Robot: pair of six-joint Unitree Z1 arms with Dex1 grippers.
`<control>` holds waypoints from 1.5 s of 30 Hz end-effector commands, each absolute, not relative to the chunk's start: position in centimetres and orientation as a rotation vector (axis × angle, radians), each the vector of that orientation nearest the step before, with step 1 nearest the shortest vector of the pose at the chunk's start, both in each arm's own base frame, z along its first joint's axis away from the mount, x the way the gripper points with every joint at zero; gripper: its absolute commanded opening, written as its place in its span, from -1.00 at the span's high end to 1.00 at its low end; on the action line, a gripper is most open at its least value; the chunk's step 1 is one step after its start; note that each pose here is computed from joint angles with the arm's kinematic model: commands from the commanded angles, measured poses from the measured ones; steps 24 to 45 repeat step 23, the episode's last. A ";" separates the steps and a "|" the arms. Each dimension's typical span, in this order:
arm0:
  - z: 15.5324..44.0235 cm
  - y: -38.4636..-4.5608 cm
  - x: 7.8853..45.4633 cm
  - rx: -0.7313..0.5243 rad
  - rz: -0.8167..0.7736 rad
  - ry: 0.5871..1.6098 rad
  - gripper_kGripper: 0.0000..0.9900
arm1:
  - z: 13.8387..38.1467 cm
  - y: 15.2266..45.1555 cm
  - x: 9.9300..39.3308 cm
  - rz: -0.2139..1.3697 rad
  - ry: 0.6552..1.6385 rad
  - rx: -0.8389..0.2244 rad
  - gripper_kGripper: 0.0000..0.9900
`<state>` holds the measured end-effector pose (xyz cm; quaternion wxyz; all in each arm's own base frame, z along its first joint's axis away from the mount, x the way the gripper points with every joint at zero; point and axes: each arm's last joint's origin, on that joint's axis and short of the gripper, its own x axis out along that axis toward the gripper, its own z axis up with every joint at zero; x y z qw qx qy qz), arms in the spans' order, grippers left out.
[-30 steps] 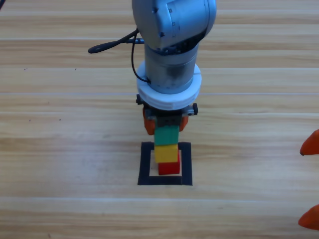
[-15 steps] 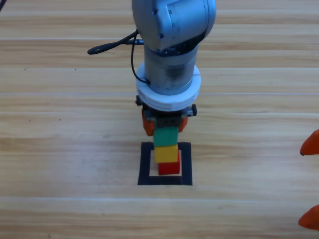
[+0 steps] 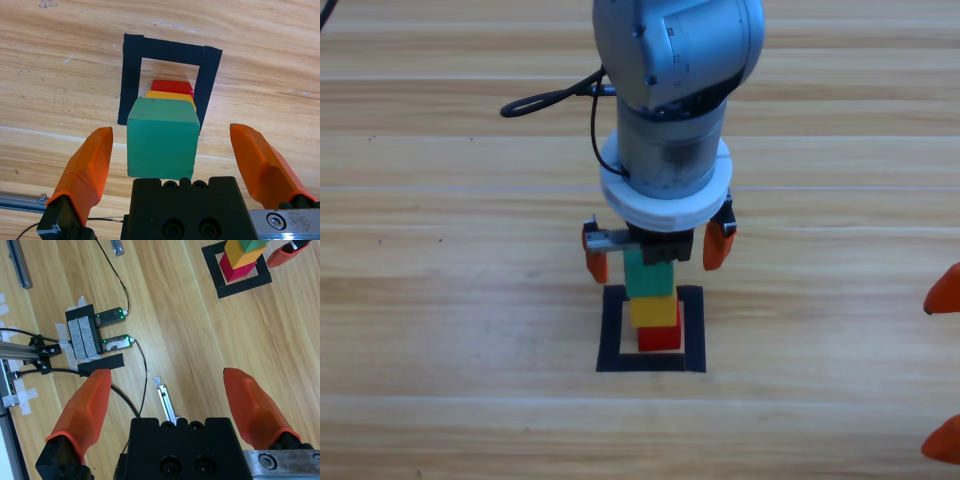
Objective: Stack the blocks in the rectangular block: red at the bottom, yellow in the middle, green on top
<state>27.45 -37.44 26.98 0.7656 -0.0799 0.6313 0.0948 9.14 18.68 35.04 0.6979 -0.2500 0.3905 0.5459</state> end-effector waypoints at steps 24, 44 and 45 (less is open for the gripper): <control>35.4 -24.5 7.5 -0.105 -0.007 0.818 -1.00 | 33.8 20.1 10.6 1.193 0.971 -0.590 -0.99; 35.4 -24.5 7.5 -0.105 -0.007 0.818 -1.00 | 33.8 20.1 10.6 1.193 0.971 -0.590 -0.99; 35.4 -24.5 7.5 -0.105 -0.007 0.818 -1.00 | 33.8 20.1 10.6 1.193 0.971 -0.590 -0.99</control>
